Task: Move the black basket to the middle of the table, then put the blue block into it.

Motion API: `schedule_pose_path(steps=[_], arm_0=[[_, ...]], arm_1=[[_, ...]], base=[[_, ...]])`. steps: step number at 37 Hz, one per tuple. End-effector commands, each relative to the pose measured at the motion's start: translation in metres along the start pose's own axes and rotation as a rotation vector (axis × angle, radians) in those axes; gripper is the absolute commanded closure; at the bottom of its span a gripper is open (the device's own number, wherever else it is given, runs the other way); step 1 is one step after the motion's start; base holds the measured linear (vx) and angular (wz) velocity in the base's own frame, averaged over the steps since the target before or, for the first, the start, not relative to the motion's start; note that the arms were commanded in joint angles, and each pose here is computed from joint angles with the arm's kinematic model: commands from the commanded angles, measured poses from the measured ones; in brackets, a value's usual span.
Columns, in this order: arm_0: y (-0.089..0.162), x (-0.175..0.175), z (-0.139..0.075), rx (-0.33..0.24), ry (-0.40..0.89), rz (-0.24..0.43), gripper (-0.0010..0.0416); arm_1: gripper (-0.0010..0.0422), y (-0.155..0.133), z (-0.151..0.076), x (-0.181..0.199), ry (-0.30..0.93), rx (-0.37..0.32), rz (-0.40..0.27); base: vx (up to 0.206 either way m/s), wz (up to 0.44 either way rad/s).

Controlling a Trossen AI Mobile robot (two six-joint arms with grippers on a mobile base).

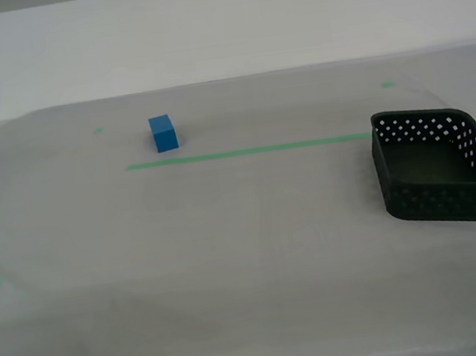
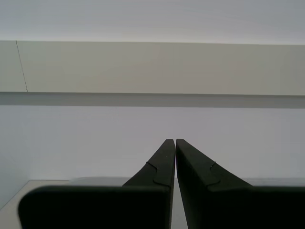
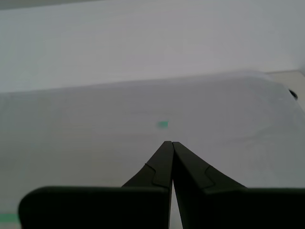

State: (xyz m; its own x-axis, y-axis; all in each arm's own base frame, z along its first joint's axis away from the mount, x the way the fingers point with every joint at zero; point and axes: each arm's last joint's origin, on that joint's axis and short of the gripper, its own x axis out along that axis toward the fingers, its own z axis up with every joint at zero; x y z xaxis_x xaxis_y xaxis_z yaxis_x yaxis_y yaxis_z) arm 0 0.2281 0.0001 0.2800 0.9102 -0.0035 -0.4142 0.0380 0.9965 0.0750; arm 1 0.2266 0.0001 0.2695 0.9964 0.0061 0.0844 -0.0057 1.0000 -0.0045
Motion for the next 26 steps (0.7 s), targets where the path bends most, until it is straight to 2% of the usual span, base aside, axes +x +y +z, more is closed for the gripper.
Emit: schedule_pose_path(steps=[1,13,26], arm_0=[[0.001,-0.006,0.006,0.029,0.07,-0.005,0.0406],[0.003,-0.028,0.029,0.123,0.202,-0.021,0.0406],[0.004,-0.05,0.038,0.136,0.358,-0.024,0.0406]], arm_1=[[0.0412,0.0,0.001,0.0,-0.006,0.002,0.0],[0.0412,0.0,0.001,0.0,-0.006,0.002,0.0],[0.0412,0.0,0.001,0.0,-0.006,0.002,0.0]], base=[[0.0,0.0],[0.0,0.0],[0.0,0.0]])
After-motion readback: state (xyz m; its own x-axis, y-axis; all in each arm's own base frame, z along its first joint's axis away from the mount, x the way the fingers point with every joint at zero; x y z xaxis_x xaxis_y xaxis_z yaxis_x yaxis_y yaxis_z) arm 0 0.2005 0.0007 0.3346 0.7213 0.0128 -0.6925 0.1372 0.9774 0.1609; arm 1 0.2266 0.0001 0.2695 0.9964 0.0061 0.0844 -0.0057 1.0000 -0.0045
